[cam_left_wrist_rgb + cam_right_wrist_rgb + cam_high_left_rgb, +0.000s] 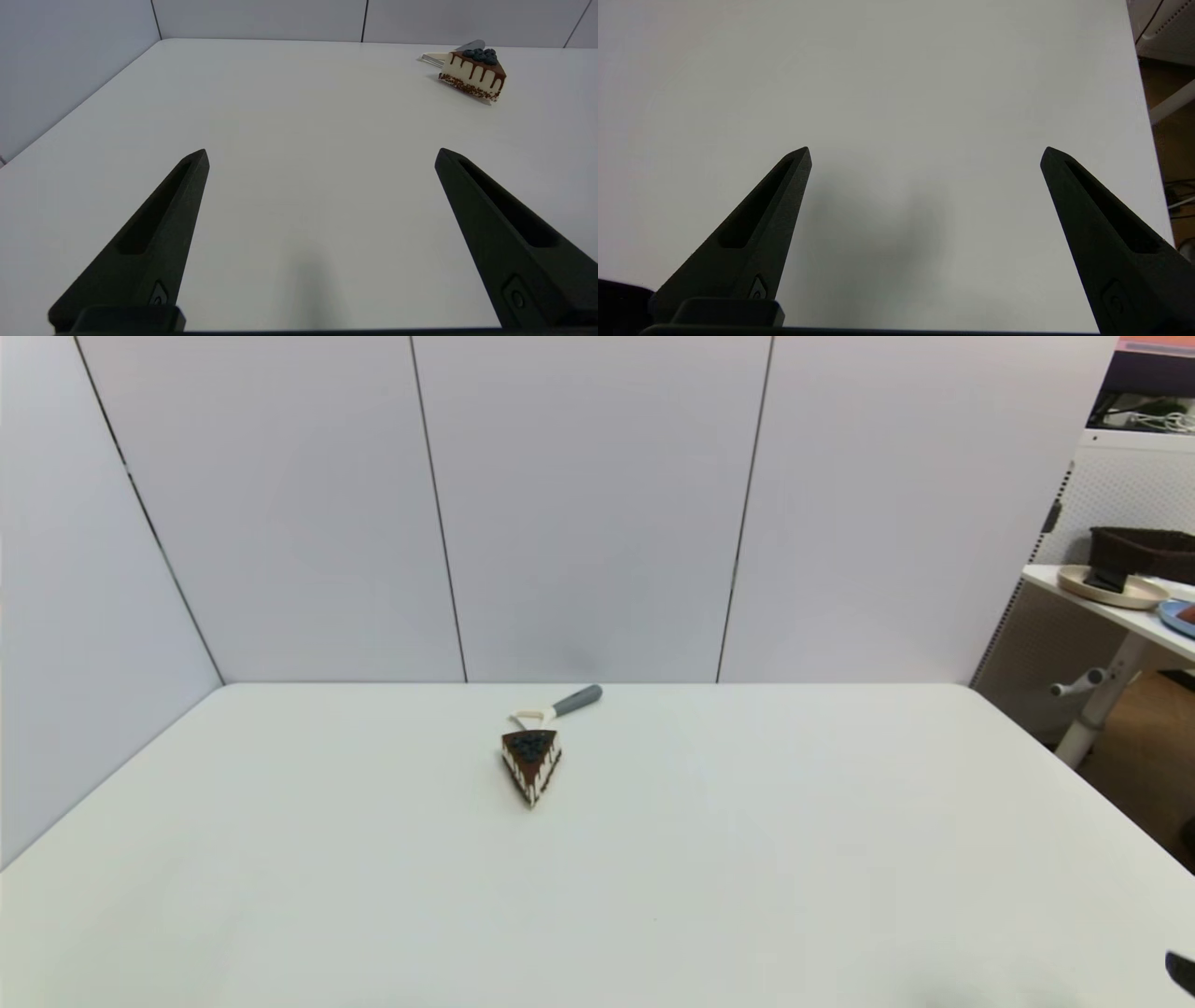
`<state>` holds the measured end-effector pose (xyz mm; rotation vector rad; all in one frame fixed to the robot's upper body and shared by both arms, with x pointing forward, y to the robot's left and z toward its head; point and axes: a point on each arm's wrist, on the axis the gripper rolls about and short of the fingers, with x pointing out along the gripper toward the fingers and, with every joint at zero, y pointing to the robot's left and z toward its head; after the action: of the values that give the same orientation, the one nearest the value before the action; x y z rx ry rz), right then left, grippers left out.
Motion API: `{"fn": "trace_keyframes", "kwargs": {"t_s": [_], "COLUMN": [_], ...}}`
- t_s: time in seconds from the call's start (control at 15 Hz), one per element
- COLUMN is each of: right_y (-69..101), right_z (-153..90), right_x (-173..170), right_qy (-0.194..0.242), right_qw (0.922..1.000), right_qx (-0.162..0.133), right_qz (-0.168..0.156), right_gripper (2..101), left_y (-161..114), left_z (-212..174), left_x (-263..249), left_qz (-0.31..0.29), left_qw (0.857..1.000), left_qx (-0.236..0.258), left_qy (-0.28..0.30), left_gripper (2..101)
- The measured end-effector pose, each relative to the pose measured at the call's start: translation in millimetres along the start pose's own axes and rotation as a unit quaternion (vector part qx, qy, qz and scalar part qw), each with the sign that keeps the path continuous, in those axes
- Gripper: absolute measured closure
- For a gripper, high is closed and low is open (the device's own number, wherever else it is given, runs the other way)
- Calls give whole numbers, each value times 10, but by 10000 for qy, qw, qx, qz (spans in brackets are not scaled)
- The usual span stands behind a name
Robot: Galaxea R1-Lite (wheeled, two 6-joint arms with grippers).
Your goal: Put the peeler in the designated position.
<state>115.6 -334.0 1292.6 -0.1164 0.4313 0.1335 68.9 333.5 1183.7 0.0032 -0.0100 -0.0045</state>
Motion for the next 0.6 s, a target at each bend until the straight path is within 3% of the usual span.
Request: {"fn": "trace_keyframes", "kwargs": {"t_s": [0.27, 0.6], "right_y": [80, 130], "right_z": [-639, -965], "right_x": [-65, -90], "right_qy": [-145, -588], "right_qw": [9999, 9981], "right_qx": [-6, -16], "right_qz": [-37, -207], "right_gripper": [52, 52], "left_y": [0, 0], "left_z": [0, 0], "left_x": [0, 0], "left_qz": [0, 0], "left_qw": [10000, 10000], "left_qx": [0, -2], "left_qy": [-1, 2], "left_gripper": [53, 53]}}
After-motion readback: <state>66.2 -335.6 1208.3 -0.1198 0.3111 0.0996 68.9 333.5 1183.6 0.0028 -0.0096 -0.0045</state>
